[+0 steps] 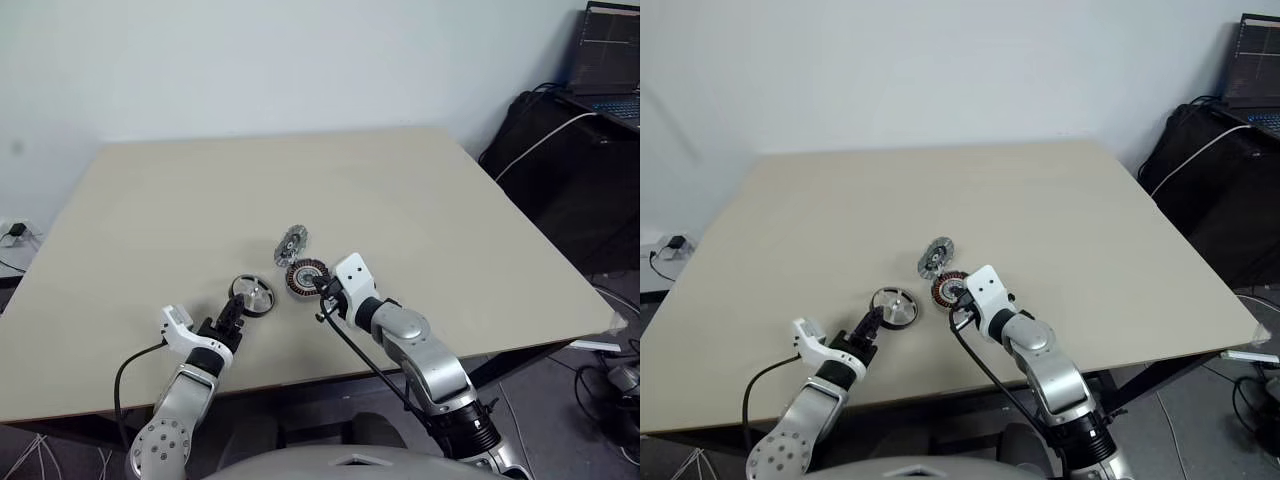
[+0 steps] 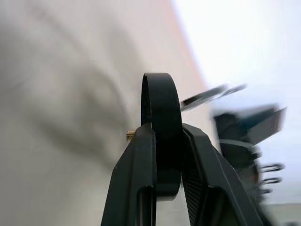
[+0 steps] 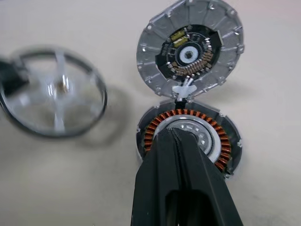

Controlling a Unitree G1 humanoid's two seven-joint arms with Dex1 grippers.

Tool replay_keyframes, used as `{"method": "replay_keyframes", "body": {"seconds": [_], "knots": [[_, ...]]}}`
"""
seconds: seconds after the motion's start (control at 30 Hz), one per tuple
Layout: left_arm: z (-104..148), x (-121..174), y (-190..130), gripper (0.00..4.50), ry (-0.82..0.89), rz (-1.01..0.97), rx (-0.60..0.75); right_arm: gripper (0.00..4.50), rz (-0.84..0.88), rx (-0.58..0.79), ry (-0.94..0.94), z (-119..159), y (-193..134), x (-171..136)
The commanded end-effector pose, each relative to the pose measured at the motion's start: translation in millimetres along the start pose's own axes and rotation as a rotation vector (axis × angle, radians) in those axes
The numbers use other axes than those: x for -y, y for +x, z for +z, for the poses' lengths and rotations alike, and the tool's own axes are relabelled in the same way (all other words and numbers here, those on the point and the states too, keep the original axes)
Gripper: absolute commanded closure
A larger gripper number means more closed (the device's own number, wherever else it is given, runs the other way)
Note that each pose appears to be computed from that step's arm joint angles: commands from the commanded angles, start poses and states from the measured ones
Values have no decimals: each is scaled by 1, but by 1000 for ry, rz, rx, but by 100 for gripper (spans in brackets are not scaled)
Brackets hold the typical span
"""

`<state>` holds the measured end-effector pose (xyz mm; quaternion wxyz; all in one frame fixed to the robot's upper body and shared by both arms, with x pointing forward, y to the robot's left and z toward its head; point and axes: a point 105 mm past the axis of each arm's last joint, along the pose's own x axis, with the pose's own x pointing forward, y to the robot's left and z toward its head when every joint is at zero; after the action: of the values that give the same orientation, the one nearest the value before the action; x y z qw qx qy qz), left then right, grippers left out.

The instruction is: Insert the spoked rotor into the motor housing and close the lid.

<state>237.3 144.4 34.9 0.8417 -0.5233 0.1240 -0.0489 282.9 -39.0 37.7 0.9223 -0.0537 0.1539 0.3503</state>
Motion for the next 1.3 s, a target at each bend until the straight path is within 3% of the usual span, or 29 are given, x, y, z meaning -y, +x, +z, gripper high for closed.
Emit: {"method": "replay_keyframes", "body": {"seconds": [0.03,0.37,0.73,1.3], "knots": [[-3,47,10,407,-92,-197,17,450,-1,42,-16,13,0,1],[-46,85,24,407,-160,-380,-232,450,-56,37,-5,10,-12,14],[-50,61,64,407,-133,-277,-269,450,-91,-42,2,-12,-39,26],[-74,29,81,407,-195,-147,-261,450,-67,-52,26,-19,-49,21]]}}
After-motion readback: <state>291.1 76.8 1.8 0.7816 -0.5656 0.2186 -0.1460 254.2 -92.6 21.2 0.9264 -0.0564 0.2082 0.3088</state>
